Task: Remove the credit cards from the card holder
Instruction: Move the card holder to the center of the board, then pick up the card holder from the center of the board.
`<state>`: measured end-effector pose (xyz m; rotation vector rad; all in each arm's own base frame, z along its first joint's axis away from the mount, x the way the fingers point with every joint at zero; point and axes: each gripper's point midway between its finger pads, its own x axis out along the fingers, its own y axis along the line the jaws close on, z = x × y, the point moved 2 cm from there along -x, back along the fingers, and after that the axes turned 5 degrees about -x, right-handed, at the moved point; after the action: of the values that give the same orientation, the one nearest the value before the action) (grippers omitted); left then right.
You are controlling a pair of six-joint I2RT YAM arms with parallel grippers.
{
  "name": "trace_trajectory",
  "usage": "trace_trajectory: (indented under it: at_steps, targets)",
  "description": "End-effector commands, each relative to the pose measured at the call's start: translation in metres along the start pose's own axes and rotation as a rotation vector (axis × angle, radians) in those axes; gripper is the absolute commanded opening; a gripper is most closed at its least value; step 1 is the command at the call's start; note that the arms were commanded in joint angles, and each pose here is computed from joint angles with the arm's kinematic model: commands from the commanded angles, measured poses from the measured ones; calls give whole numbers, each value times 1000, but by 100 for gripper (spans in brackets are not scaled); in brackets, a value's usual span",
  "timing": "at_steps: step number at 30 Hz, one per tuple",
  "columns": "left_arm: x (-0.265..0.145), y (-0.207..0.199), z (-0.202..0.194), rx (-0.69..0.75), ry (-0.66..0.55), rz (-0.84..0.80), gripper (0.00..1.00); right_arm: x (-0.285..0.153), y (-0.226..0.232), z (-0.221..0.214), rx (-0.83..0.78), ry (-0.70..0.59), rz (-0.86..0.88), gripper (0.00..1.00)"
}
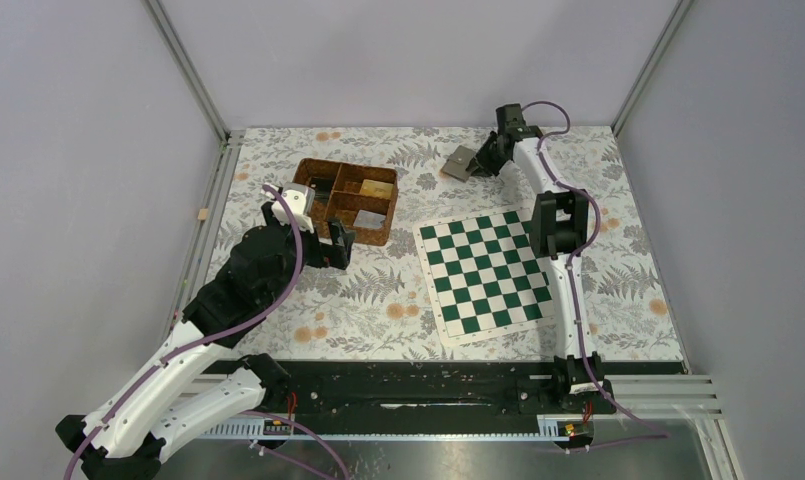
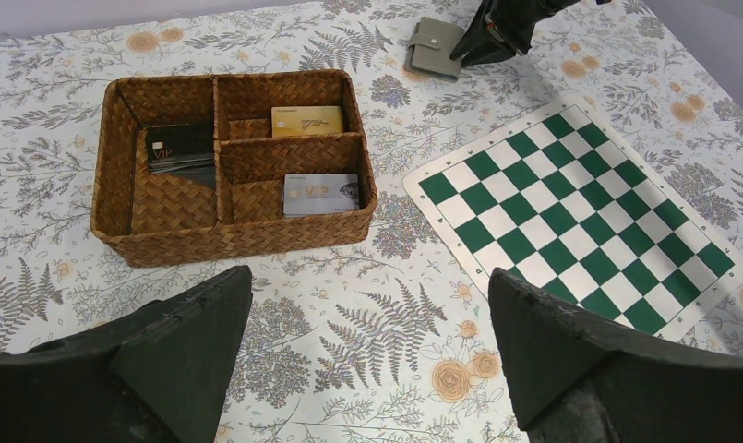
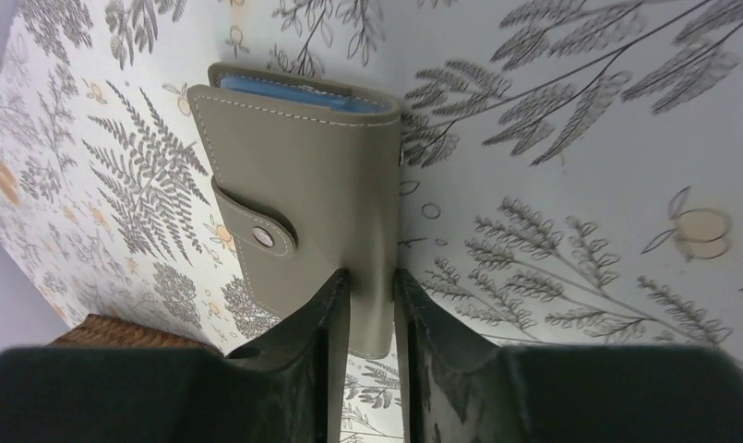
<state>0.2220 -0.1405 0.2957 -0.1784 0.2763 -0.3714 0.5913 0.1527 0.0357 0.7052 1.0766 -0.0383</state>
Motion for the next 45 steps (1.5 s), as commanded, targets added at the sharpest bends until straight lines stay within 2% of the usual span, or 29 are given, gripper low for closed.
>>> trace_trajectory:
  at_steps: [1, 8, 13, 15, 20, 23, 28, 30, 34, 45]
  targets:
    - [-6, -6, 21, -27, -57, -25, 98, -17, 12, -36, -156, 83, -39, 26]
    - [-9, -5, 23, -34, -67, -23, 98, -40, 2, -86, -296, 207, -100, 18]
    - [-8, -5, 22, -34, -63, -24, 98, -59, -4, -81, -281, 103, -59, 20]
    - [-8, -5, 22, -36, -63, -23, 98, -68, 7, -71, -295, 64, -9, 29]
    - [-7, -5, 21, -36, -61, -21, 98, -84, 29, -60, -313, 18, 40, 71]
    - [-7, -5, 21, -38, -60, -22, 98, -82, 30, -66, -330, 13, -22, 81]
    - [-8, -7, 21, -41, -60, -31, 98, -73, 33, -79, -339, 24, -112, 91]
    - [-7, -7, 21, -43, -57, -36, 98, -73, 36, -83, -337, 8, -153, 99]
    - [-8, -9, 21, -43, -56, -47, 98, -71, 38, -87, -338, -34, -244, 99]
    - [-12, -12, 24, -54, -67, -70, 98, -46, 14, -118, -353, 34, -400, 100]
